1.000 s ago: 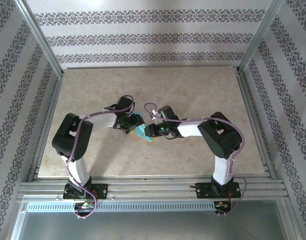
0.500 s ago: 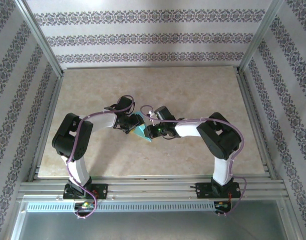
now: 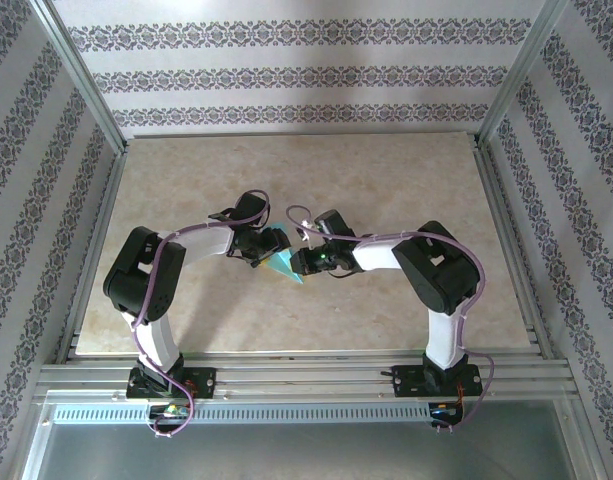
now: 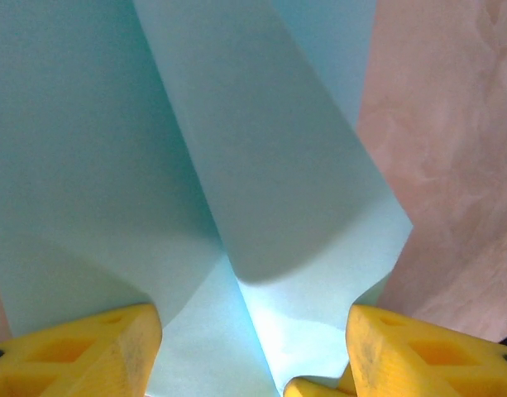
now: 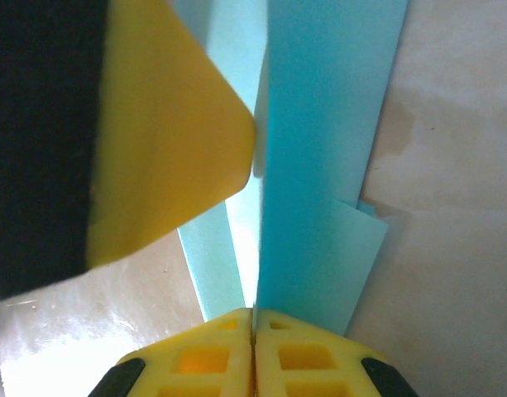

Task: Fold a paper plane with a square sheet of paper (pick it up from the middle)
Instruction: Fourth fold the wing at the center of the table.

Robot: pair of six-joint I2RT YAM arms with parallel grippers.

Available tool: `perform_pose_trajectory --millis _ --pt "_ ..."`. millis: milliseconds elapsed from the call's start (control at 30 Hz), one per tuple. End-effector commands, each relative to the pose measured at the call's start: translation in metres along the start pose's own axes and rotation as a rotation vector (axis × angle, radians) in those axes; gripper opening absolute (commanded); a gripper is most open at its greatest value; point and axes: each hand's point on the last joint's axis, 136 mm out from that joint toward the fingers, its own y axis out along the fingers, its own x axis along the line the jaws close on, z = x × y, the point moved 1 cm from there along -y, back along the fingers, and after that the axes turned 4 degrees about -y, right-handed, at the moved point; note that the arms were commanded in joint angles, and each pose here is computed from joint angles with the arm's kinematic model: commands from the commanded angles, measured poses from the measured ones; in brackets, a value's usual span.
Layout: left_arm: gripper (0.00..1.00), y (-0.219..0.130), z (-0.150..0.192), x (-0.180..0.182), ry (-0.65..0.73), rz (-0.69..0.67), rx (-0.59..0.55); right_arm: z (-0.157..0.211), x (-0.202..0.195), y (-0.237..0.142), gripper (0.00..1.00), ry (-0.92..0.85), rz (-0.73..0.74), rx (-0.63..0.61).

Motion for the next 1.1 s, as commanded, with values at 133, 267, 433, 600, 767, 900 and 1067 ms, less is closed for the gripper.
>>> perform_pose_trajectory --millis 133,267,433,600,767,900,1067 --pt "0.63 -0.013 0.004 -0.013 0.111 0.068 -0.018 0.004 -0.004 0.001 0.1 0.087 -0.063 0.02" --pt "0.56 -0.014 0.006 -0.014 0.112 0.081 -0.023 0.004 -0.006 0.002 0.1 0.115 -0.075 0.022" --pt "0.49 -0.006 0.008 -0.012 0.108 0.074 -0.001 0.002 -0.007 0.003 0.1 0.143 -0.095 0.023" --pt "0.46 0.002 0.011 -0.002 0.105 0.019 0.011 0.0 -0.009 0.003 0.11 0.17 -0.109 0.026" --pt "0.5 0.011 0.013 0.005 0.097 -0.011 0.033 0.0 -0.009 0.004 0.11 0.18 -0.115 0.03" --pt "0.53 0.015 0.013 0.01 0.087 -0.038 0.036 0.001 -0.01 0.004 0.12 0.185 -0.112 0.031" --pt "0.53 0.017 0.015 0.029 0.059 -0.144 0.044 -0.002 -0.009 0.001 0.15 0.179 -0.107 0.019"
